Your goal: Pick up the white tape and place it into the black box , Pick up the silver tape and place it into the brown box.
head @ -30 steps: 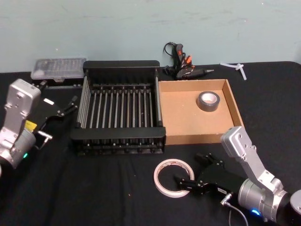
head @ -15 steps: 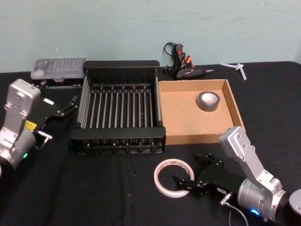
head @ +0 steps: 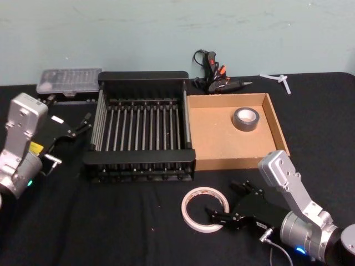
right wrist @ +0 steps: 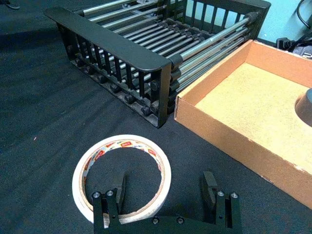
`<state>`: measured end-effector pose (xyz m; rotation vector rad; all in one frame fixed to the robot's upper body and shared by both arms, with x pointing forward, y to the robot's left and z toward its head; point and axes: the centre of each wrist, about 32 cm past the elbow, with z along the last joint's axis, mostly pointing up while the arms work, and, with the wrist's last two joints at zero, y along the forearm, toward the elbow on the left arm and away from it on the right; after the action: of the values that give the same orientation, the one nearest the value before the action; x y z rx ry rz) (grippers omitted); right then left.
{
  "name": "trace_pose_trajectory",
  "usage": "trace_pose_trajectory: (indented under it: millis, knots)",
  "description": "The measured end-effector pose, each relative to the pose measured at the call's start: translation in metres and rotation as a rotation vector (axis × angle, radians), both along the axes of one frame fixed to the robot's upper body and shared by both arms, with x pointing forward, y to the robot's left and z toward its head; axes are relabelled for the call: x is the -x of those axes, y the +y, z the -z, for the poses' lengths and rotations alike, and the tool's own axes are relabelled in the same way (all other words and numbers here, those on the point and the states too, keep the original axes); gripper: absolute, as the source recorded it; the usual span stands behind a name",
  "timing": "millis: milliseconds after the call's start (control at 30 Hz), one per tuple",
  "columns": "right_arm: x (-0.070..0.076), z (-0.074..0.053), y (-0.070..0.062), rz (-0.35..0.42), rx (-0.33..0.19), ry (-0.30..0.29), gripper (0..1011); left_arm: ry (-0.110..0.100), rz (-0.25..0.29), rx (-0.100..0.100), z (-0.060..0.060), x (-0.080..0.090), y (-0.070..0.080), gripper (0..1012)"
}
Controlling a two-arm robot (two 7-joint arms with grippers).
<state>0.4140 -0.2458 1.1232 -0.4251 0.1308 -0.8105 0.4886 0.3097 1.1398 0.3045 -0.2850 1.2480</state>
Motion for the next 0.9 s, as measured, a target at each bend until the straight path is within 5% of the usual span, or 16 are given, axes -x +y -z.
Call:
trace_pose_trajectory:
  millis: [900]
  knots:
    - [-0.0010, 0.0005, 0.0018, -0.002, 0.002, -0.006, 1002, 0.000, 0.000, 0.000, 0.0000, 0.0000, 0.0000, 1001]
